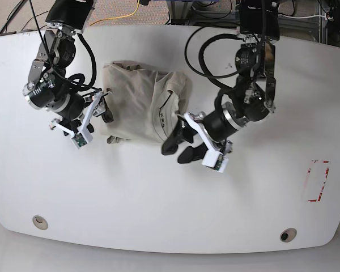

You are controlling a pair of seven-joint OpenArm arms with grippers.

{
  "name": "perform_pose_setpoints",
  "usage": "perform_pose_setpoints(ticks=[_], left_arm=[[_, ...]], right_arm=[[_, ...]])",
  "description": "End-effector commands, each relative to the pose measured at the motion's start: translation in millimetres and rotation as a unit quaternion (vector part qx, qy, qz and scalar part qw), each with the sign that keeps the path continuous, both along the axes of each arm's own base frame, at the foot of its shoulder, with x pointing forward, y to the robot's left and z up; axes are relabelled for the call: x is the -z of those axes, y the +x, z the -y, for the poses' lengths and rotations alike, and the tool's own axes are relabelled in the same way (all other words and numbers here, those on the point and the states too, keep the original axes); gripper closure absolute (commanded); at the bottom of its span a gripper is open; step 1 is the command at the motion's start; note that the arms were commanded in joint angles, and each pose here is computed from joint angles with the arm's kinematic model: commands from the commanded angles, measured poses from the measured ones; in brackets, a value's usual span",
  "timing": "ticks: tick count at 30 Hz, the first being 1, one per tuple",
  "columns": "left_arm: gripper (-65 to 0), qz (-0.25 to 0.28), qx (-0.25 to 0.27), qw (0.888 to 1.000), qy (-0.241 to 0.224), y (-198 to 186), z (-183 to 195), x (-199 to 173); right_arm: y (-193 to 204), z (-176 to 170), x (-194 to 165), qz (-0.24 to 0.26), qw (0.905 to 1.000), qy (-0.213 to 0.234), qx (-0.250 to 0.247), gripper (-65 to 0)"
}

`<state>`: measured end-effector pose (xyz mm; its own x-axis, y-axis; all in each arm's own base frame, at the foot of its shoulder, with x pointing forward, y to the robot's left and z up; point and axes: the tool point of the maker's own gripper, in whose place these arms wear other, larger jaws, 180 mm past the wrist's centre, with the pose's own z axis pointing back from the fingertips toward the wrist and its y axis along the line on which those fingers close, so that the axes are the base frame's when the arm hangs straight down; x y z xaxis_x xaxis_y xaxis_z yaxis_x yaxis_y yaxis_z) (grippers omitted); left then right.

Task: Layout the t-shirt on the table in an organized manner, then fold the t-shirt properly
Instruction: 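Release and move the left gripper onto the bundle's edge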

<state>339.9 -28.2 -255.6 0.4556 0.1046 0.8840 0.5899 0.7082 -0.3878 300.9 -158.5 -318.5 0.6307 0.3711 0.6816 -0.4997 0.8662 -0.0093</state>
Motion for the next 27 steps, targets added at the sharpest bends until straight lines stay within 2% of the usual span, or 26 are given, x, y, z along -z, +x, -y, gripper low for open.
perform_pose_setpoints(ticks=[1,3,4,10,18,22,27], left_arm=[[-28.6,0.002,0.007,1.0,0.001,-10.5,10.0,1.2],[-28.6,-0.009,0.021,1.0,0.006,-21.9,21.1,10.0],[-28.6,-0.013,0.025,1.0,0.008,-25.7,23.7,13.3],[-28.6,-0.042,0.037,0.998,0.019,-45.8,28.6,34.7],[-28.6,-0.069,0.057,0.994,0.065,-61.0,14.6,66.2],[-28.6,-0.108,0.062,0.987,0.098,-65.4,-1.2,101.1],[-28.6,-0.124,0.053,0.982,0.136,-43.8,-25.8,122.2]], right_arm=[[17.4,-21.3,-19.1,0.043,0.9982,0.002,-0.042,-15.5],[21.1,-28.0,-16.2,0.042,0.9976,-0.004,-0.056,-10.5],[22.7,-26.7,-15.4,0.041,0.9975,-0.008,-0.056,-10.0],[32.0,-24.9,-1.4,0.041,0.998,0.009,-0.047,-12.8],[36.6,-16.7,31.6,0.022,0.999,0.032,-0.023,-13.0],[34.6,-8.3,54.0,0.005,0.9996,0.025,-0.01,-12.7],[28.9,-6.1,68.2,-0.004,0.9994,0.034,0.0,-12.4]])
